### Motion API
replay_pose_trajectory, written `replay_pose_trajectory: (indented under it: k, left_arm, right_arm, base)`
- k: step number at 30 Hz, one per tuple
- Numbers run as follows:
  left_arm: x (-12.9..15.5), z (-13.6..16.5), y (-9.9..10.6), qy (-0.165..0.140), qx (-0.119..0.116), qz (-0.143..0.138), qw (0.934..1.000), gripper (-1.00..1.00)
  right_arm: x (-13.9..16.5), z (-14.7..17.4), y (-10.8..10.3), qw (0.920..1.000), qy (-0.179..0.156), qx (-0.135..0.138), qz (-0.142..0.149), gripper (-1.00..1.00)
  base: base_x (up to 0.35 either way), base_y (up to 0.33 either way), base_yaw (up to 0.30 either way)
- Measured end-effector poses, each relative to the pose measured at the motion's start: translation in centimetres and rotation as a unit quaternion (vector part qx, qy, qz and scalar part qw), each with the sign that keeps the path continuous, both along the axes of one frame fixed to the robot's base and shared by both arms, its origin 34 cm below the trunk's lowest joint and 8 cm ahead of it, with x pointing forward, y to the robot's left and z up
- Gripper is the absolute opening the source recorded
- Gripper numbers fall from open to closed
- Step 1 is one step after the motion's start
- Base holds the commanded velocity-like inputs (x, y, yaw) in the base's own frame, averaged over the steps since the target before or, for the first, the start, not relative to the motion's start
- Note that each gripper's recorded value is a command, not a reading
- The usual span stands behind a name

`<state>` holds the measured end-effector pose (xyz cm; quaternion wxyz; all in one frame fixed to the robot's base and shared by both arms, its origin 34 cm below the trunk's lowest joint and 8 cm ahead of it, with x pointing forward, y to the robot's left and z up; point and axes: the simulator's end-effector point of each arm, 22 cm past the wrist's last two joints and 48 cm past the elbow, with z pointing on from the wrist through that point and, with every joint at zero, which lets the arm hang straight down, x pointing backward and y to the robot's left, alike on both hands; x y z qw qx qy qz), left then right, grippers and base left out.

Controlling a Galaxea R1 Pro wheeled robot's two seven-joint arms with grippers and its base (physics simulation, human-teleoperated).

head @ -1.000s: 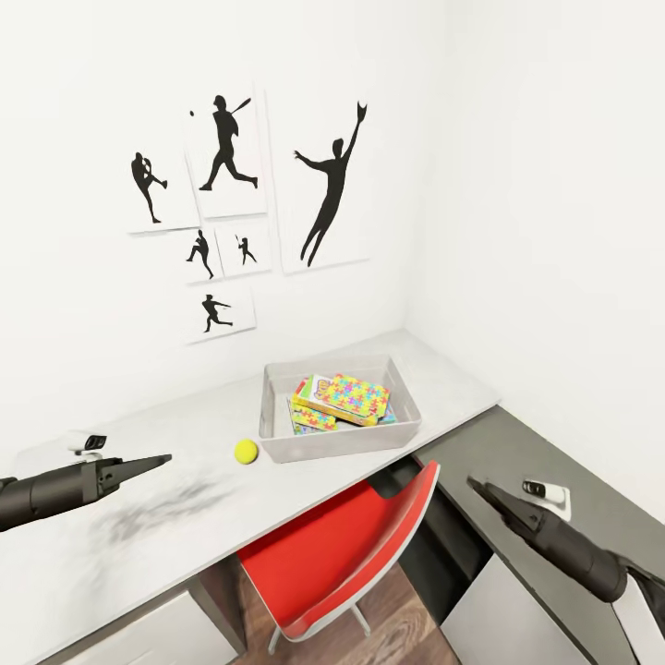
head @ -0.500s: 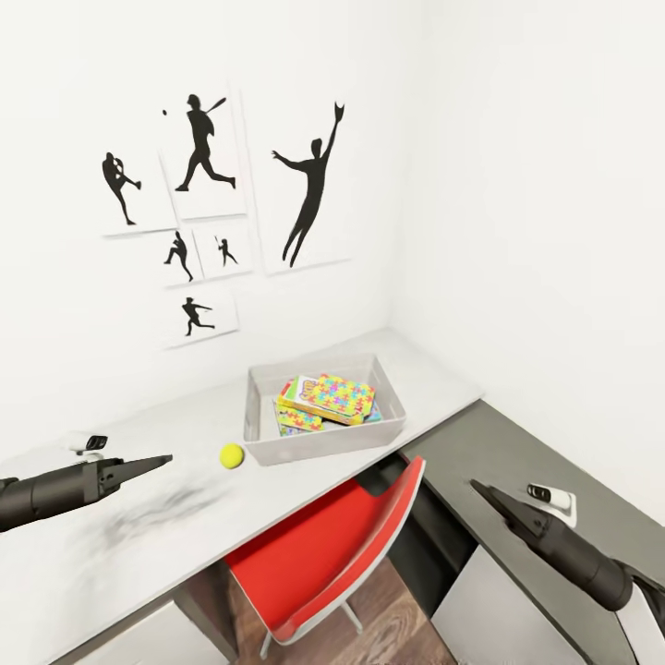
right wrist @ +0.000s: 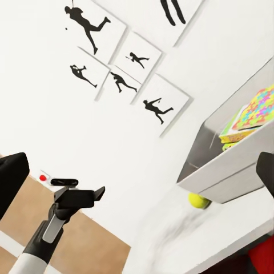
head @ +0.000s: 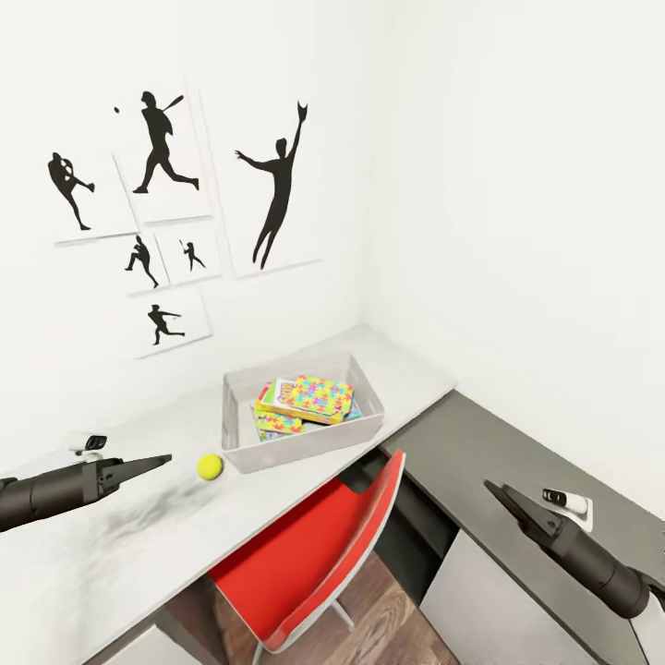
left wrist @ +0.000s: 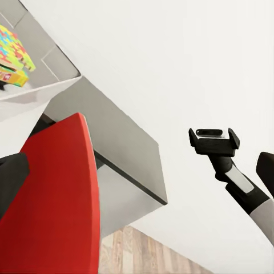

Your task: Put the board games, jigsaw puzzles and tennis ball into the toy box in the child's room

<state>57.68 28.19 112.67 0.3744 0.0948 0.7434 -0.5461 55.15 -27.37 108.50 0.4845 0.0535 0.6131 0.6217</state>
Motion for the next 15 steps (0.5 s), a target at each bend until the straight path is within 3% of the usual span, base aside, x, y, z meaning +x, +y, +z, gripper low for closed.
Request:
replay_pose_trajectory:
  k: [7, 15]
  left_arm:
    - [-0.04, 0.05, -0.04, 0.0, -0.001, 0.0, 1.0, 1.0]
    - [-0.12, 0.29, -0.04, -0.003, 0.0, 0.0, 1.0, 1.0]
  right_arm:
    - [-0.04, 0.06, -0.01, 1.0, -0.001, 0.0, 0.0, 1.0]
    - [-0.1, 0.25, 0.03, 1.0, -0.004, -0.001, 0.0, 1.0]
  base:
    - [0.192, 0.003, -0.038]
    - [0.24, 0.008, -0.152]
